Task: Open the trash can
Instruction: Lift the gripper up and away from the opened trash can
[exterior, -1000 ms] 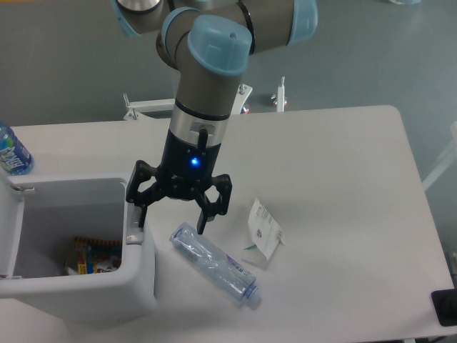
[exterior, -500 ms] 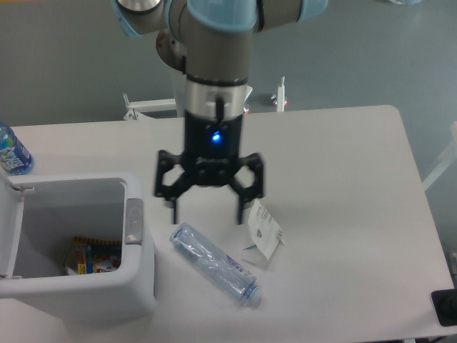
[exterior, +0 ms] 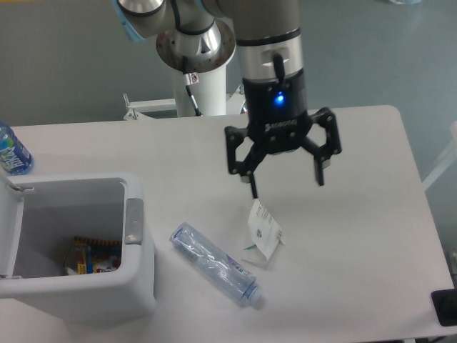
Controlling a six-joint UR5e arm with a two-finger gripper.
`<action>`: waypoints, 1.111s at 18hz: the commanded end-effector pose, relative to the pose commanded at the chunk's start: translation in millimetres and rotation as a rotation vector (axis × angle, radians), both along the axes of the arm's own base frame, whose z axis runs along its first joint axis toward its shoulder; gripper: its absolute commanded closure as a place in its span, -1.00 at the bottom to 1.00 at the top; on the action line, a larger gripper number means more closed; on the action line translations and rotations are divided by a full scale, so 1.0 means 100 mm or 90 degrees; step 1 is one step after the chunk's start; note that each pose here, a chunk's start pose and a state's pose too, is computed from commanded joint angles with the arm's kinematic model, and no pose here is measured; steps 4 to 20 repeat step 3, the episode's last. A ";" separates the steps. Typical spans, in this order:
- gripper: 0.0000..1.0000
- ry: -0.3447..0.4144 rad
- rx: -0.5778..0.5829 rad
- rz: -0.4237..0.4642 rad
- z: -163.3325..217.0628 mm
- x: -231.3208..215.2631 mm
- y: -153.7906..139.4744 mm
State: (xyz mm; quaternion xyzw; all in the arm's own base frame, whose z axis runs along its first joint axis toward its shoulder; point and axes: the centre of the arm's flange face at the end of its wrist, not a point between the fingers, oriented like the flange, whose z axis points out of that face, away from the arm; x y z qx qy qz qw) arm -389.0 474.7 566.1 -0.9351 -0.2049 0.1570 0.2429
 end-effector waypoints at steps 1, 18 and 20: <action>-1.00 0.004 -0.006 -0.006 0.00 -0.01 -0.05; -1.00 0.009 -0.015 -0.009 -0.02 -0.07 -0.16; -1.00 0.009 -0.015 -0.009 -0.02 -0.07 -0.16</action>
